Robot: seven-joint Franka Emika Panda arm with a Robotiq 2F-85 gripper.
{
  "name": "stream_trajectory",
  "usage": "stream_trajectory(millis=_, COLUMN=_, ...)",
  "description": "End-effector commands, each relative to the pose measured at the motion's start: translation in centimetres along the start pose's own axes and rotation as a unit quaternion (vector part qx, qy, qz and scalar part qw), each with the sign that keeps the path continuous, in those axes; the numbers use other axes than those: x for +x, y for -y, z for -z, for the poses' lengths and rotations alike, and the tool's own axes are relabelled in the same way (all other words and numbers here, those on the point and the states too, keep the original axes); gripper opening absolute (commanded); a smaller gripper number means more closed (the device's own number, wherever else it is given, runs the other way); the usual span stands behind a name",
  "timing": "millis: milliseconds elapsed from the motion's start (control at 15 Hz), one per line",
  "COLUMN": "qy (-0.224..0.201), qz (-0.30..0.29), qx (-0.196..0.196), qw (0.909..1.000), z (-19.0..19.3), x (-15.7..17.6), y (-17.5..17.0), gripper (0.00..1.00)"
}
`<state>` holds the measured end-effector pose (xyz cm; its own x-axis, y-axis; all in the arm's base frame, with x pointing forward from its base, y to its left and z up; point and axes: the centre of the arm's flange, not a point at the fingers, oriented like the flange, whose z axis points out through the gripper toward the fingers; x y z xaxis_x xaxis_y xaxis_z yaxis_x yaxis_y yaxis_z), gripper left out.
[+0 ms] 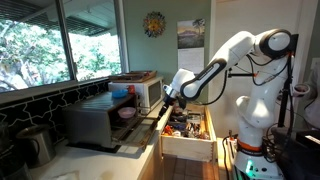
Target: Push the tray into the oven
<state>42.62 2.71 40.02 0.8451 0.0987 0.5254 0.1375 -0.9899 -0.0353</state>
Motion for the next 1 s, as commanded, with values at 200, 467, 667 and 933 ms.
stream_trajectory(millis=200, qy=-0.007, qz=-0.001, qx=0.006, qw=1.0, z=-1.9, x=0.4, y=0.2, gripper=1.0)
stream_trajectory(millis=467, qy=-0.014, qz=-0.003, qx=0.0, qw=0.9999, z=-4.0, x=2.5, y=0.0, gripper=1.0)
stream_trajectory(millis=667, qy=0.0, qz=-0.003, qx=0.005, qw=1.0, z=-5.7, x=3.5, y=-0.1, gripper=1.0)
stream_trajectory(millis=933, qy=-0.002, qz=0.004, qx=0.005, qw=1.0, z=-7.3, x=5.2, y=0.8, gripper=1.0)
